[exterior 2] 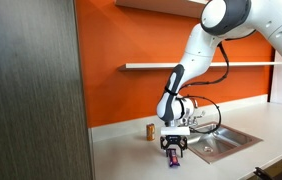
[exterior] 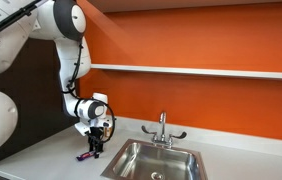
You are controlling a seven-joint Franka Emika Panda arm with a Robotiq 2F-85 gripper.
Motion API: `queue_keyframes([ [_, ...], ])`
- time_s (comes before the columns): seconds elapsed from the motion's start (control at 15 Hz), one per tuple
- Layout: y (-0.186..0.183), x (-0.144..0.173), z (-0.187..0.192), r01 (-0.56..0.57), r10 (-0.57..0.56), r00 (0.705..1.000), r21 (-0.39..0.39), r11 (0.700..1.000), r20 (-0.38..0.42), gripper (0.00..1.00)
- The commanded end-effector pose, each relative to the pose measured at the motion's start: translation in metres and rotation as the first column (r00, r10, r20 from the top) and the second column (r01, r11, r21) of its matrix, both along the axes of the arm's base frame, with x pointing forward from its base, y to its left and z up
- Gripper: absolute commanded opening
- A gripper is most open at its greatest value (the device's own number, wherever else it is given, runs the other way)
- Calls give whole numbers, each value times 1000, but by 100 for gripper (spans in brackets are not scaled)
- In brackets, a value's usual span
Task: Place the snack bar onto the shelf
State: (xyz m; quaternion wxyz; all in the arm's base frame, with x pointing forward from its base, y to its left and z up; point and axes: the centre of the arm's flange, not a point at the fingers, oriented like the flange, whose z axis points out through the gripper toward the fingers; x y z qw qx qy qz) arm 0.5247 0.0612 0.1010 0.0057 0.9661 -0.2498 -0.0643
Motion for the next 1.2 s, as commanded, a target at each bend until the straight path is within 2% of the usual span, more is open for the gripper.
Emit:
queue_keyframes([
  [0.0, 5, 0, 5, 32, -32, 999, -2, 999, -13, 49],
  [0.2, 7, 1, 8, 33, -33, 999, 5, 999, -6, 26],
  [0.33, 6, 1, 10, 35, -34, 999, 9, 999, -3, 16],
  [0.6, 4, 0, 9, 39, -39, 999, 14, 999, -5, 14],
  [1.13, 2, -9, 35, 12, -12, 1000, -10, 1000, 4, 14],
])
